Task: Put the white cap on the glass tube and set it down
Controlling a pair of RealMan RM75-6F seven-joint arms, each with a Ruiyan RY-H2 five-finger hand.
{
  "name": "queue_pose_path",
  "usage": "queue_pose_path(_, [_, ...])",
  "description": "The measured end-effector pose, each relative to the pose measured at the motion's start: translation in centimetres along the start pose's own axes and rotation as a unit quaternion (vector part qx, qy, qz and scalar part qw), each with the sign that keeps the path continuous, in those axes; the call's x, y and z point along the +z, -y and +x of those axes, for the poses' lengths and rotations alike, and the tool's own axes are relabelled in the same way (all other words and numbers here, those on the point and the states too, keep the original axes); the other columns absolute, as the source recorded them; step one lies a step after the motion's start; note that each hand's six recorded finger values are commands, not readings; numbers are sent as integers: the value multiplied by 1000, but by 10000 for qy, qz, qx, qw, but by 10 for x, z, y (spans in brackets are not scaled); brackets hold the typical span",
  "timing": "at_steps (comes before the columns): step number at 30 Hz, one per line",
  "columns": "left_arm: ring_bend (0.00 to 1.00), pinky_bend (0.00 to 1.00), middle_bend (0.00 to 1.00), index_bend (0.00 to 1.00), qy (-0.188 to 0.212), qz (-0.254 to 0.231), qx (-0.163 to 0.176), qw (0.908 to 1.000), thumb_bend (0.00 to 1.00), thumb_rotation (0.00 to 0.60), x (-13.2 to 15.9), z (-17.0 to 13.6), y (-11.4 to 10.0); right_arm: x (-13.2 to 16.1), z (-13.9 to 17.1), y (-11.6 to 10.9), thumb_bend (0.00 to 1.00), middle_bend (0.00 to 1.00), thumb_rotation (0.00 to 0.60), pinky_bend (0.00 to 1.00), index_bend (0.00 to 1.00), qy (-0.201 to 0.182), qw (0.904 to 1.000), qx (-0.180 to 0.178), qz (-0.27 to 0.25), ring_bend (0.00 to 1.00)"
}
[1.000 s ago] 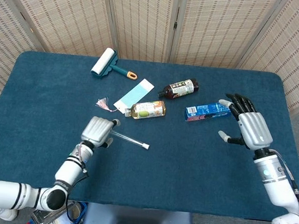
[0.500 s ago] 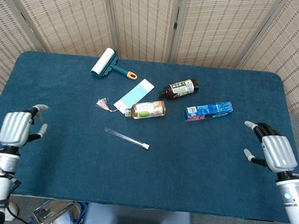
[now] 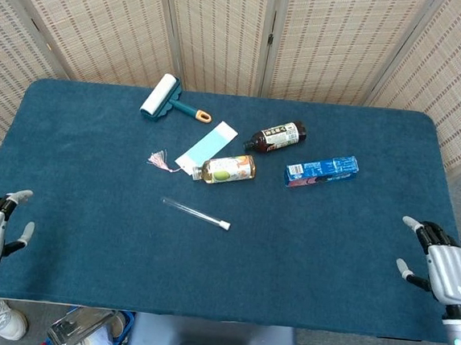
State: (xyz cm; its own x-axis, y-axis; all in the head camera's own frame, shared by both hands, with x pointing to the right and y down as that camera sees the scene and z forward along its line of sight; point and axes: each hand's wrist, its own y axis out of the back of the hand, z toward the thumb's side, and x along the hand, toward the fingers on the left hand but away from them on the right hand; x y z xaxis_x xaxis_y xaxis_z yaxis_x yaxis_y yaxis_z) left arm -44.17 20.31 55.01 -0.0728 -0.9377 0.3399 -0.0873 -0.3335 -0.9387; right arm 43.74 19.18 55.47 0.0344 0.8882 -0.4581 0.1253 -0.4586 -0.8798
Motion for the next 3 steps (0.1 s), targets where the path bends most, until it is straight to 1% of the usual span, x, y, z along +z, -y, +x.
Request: queue_pose_path(3, [356,407,355,256,11,39,9,10000,340,600,3,-8,-1,-2,9,2,263,248,600,304,162,80,9999,-35,-62,162])
